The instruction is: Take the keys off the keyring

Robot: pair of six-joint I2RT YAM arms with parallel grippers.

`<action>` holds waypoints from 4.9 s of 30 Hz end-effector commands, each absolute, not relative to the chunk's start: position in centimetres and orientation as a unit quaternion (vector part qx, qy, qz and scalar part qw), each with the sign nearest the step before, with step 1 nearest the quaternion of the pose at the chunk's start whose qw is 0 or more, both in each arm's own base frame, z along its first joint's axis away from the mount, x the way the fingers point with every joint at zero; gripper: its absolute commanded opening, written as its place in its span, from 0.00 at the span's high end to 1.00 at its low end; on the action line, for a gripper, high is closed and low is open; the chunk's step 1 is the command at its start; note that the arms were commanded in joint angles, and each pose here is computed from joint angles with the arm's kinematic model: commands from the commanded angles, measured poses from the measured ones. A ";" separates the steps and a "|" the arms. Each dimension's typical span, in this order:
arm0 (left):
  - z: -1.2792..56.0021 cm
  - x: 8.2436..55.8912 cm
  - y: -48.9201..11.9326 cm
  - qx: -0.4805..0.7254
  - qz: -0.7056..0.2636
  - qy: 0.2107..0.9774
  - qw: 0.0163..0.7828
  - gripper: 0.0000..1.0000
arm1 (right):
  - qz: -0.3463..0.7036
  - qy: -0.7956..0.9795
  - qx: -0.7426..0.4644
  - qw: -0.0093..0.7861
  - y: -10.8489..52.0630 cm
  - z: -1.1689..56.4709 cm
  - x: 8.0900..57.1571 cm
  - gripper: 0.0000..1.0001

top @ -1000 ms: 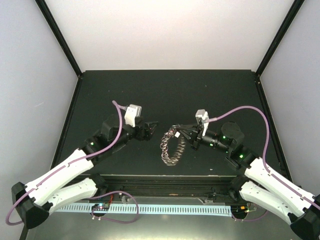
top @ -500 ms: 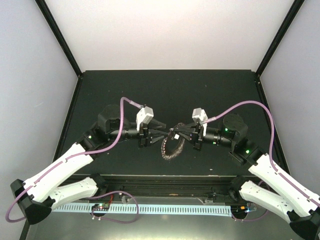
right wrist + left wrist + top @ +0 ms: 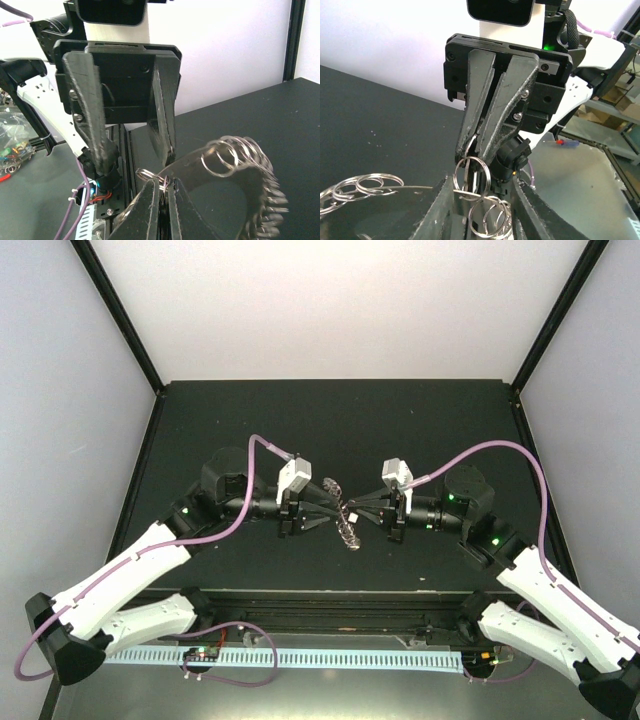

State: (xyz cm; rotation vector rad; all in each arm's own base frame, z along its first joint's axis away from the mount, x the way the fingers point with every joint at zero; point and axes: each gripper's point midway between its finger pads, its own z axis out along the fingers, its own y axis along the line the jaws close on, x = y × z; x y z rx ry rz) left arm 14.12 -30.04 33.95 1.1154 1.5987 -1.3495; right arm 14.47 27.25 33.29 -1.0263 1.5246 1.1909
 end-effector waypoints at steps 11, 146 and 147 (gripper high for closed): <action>35.6 13.9 -31.7 0.445 -0.552 0.595 0.377 0.89 | 0.486 0.595 -0.429 0.475 27.3 35.1 14.0 0.99; 32.1 8.9 -28.9 0.572 -0.449 0.558 0.399 0.98 | 0.614 0.580 -0.425 0.325 26.9 39.3 10.6 0.99; 32.0 8.9 -28.9 0.572 -0.449 0.558 0.400 0.99 | 0.613 0.582 -0.422 0.327 26.7 39.3 10.8 0.99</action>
